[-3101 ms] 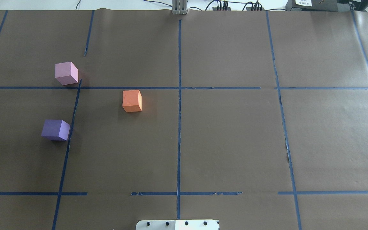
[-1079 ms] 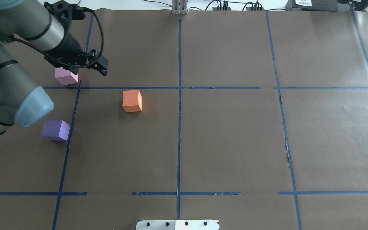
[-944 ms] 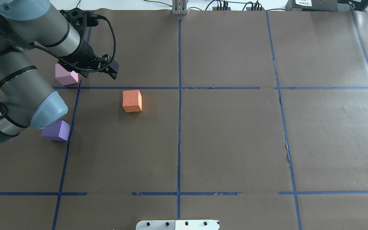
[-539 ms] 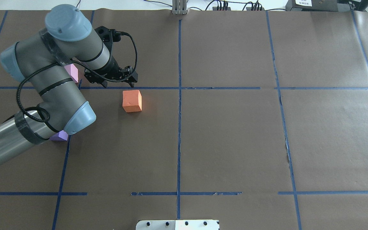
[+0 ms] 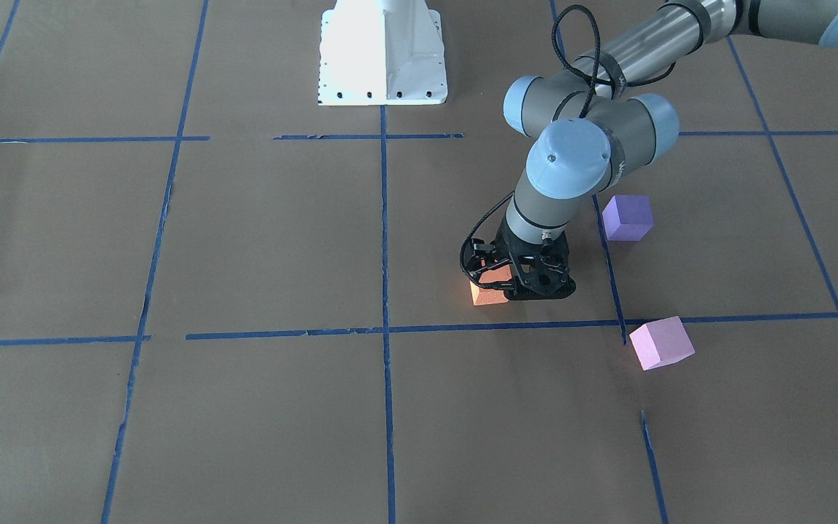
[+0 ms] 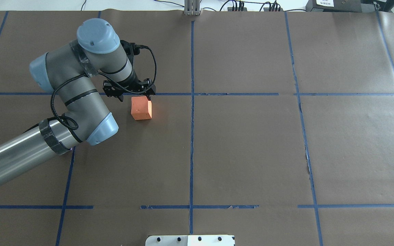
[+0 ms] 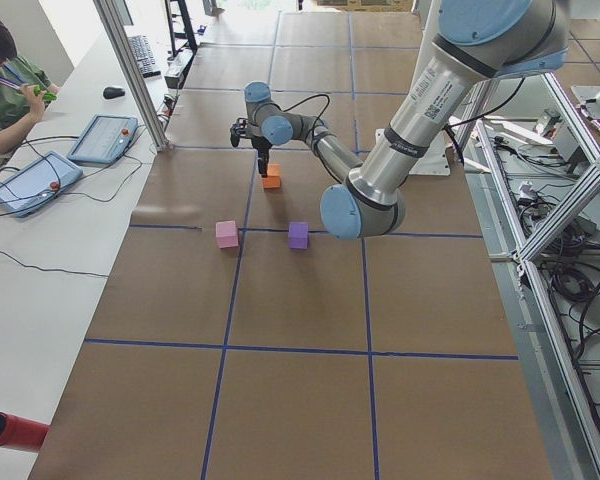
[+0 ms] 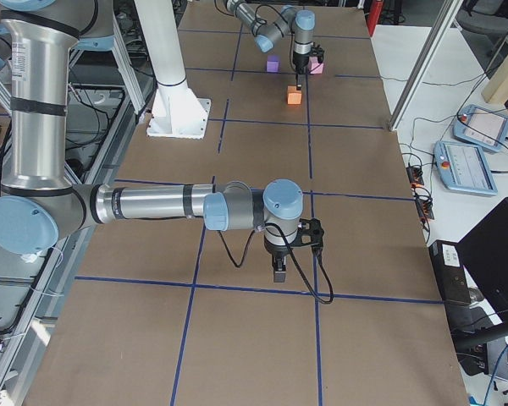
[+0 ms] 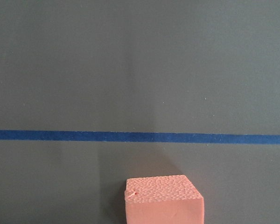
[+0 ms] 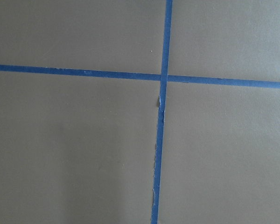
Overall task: Arrange blocks in a line
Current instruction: 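Reach the left gripper over the orange cube and grasp it, then carry the orange cube with the left gripper between the pink and purple cubes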
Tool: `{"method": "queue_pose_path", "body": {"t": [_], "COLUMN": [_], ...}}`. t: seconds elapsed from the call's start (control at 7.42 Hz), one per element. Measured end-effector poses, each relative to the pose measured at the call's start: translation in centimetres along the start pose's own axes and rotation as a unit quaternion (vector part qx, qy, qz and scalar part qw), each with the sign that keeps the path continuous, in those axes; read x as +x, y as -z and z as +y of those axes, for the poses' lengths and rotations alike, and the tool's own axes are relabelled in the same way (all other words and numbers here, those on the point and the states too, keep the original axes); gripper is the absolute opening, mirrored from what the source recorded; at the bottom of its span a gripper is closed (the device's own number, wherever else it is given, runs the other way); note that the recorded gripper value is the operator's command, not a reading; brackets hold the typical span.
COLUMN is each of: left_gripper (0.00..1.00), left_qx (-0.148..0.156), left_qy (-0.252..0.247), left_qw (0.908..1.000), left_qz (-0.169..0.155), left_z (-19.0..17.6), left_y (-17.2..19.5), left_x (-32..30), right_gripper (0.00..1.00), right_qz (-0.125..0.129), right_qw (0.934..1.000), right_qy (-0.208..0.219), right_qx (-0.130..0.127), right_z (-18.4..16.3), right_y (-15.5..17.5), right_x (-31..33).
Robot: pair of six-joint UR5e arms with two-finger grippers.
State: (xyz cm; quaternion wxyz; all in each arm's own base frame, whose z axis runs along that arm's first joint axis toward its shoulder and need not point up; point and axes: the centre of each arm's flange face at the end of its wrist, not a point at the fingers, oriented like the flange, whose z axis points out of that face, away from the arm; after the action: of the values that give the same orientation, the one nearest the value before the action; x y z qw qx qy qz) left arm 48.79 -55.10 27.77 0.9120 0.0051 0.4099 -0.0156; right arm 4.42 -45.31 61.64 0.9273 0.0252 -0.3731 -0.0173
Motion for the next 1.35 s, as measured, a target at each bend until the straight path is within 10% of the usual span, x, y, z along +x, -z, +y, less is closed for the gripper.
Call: {"method": "queue_pose_path", "body": {"t": [0.67,0.94,1.08,1.35], "left_gripper": [0.94,0.2,0.0,0.0], "left_qx": [0.006,0.015,0.017,0.026], "left_qy": [0.016,0.023,0.027,0.03], "left_qw": [0.9999,0.9996,0.9995,0.9992], "left_qz": [-0.004,-0.003,-0.002,0.002], "left_z": [1.4,1.4,1.4,0.9], "left_y": [-3.1,-3.8,-3.9,-1.9], "left_x": [0.8,0.9,0.9,0.8], "right_gripper": [1.0,1.0,1.0,1.0], "right_qz": [0.0,0.0,0.0,0.0], "right_qw": [1.0,1.0,1.0,1.0], "right_qy": [0.0,0.0,0.0,0.0], "right_qx": [0.0,0.0,0.0,0.0], "right_z": [0.0,0.0,0.0,0.0], "right_y": [0.0,0.0,0.0,0.0], "right_x": [0.0,0.0,0.0,0.0]}}
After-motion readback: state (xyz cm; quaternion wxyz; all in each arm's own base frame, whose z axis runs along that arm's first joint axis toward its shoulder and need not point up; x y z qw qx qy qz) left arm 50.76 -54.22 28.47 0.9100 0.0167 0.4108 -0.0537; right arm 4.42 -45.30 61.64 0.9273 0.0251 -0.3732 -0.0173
